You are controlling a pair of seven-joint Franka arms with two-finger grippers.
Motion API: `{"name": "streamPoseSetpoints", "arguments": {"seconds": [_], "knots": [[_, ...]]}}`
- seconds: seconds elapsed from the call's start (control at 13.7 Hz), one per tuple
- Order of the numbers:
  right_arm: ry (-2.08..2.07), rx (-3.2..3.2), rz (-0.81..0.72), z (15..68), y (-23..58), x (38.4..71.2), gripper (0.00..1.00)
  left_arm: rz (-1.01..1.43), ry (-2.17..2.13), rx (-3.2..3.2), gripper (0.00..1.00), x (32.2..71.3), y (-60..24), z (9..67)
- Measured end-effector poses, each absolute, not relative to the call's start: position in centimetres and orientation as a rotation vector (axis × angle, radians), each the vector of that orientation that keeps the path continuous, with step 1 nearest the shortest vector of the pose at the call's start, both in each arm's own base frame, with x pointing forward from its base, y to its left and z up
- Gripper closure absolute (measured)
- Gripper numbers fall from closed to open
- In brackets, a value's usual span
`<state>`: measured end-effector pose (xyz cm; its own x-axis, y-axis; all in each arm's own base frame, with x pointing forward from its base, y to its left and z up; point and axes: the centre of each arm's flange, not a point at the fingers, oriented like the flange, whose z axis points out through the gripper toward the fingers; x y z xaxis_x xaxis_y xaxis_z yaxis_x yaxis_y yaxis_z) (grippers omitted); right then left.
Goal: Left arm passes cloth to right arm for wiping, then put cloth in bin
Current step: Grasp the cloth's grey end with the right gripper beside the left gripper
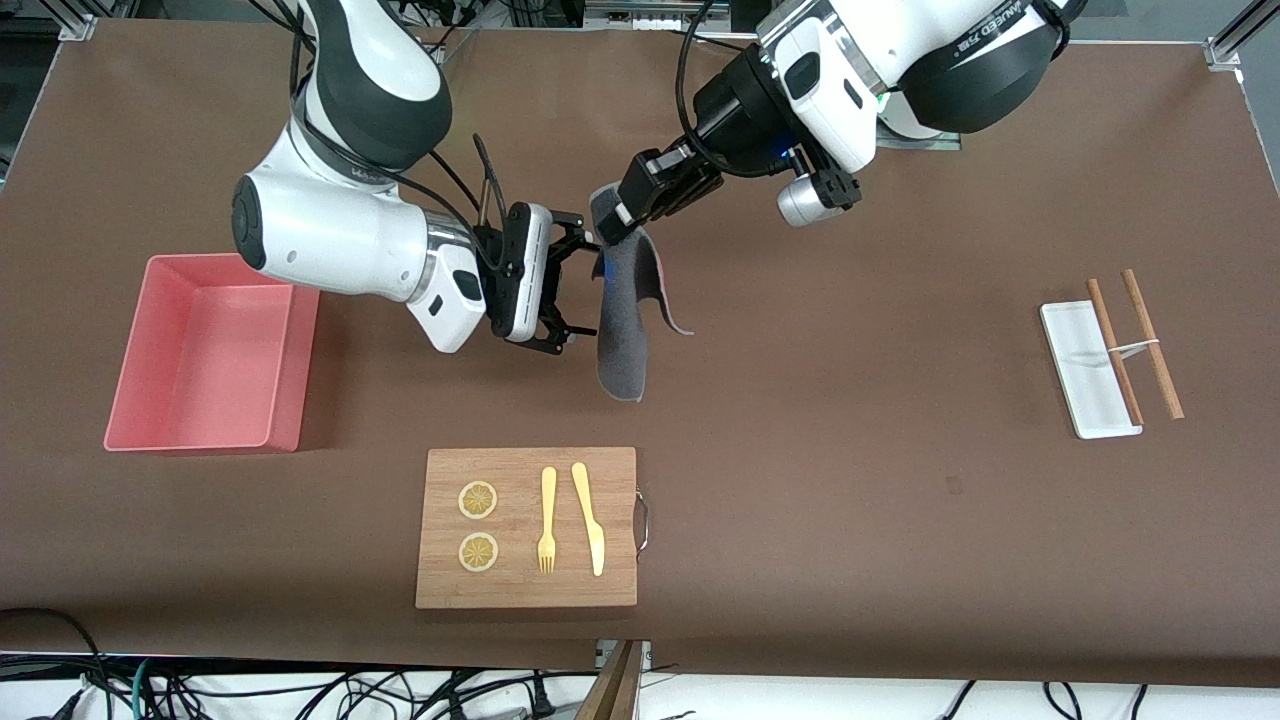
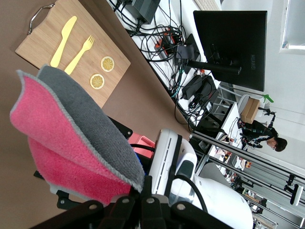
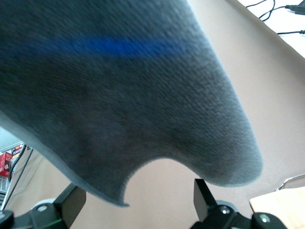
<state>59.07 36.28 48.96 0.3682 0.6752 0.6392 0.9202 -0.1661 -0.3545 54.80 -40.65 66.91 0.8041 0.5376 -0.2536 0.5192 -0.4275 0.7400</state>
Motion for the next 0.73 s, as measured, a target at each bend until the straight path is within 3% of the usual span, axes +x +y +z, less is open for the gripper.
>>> {"name": "streamPoseSetpoints", "arguments": {"seconds": [0.36,0.51,0.58,0.73], "knots": [[-1.369,-1.92,-0.429,49.7,36.9,58.4,0.0,-0.003,0.76,2.137,0.98,53.7,-41.3,67.1],[-1.368,-1.921,-0.423,49.7,37.2,58.2,0.05,-0.007,0.758,2.158,0.98,53.7,-41.3,66.7],[-1.37,-1.923,-0.423,49.7,37.3,58.2,0.12,-0.009,0.757,2.166,0.98,53.7,-41.3,66.5],[-1.372,-1.928,-0.428,49.7,37.2,58.3,0.37,-0.011,0.758,2.17,0.98,53.7,-41.3,66.5]]}}
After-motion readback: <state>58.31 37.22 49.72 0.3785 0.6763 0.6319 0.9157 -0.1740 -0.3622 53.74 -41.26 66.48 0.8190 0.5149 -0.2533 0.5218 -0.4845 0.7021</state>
